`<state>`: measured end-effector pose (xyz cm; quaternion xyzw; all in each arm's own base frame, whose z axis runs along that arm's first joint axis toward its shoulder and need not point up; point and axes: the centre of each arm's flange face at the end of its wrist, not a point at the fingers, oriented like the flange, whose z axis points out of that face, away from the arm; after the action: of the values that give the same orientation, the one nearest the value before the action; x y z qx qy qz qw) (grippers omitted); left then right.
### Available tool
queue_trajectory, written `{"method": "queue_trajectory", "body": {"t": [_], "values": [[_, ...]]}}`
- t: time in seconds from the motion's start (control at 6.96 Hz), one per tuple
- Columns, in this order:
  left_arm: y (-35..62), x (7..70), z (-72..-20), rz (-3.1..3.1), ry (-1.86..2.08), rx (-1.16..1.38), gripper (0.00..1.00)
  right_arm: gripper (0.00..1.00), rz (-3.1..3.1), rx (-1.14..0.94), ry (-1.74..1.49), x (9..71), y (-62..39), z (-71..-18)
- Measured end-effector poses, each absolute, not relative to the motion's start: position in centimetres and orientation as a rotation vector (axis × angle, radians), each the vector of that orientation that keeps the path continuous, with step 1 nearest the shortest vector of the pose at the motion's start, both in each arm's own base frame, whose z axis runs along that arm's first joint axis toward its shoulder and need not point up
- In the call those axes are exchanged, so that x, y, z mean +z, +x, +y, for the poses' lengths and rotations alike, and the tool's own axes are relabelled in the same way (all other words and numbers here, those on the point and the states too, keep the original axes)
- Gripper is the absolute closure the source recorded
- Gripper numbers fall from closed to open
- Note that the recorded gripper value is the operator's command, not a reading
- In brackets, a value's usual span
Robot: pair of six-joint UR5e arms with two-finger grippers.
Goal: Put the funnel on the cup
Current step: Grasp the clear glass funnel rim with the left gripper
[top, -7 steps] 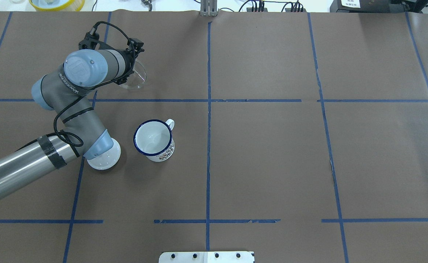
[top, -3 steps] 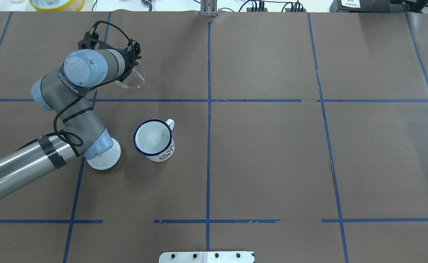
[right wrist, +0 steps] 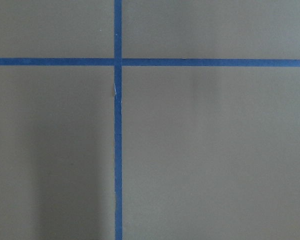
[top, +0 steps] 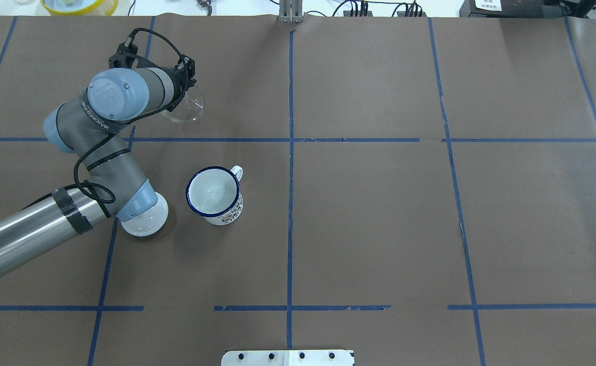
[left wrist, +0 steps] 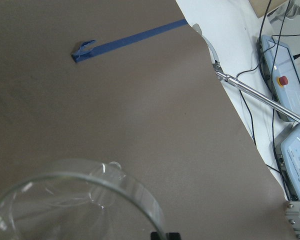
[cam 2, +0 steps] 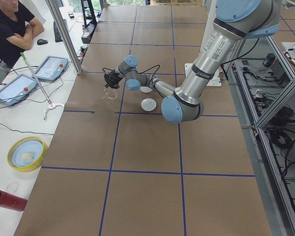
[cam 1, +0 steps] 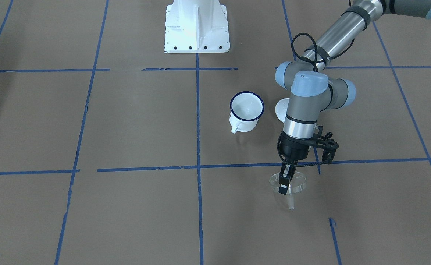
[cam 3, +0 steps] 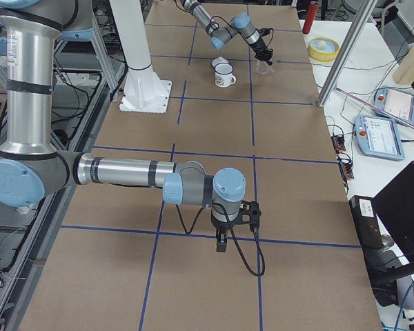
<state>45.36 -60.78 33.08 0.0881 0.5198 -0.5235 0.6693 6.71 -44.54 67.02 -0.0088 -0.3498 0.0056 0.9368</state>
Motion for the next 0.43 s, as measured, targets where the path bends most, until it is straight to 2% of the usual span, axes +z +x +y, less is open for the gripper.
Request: {"method": "queue_trajectory", "body": {"t": [0.43], "values": [[42.9, 30.3, -61.2, 1.251, 0.217, -1.183, 1.00, 0.00, -0.715, 0.011, -0.018, 67.0, 6.7, -44.5]]}}
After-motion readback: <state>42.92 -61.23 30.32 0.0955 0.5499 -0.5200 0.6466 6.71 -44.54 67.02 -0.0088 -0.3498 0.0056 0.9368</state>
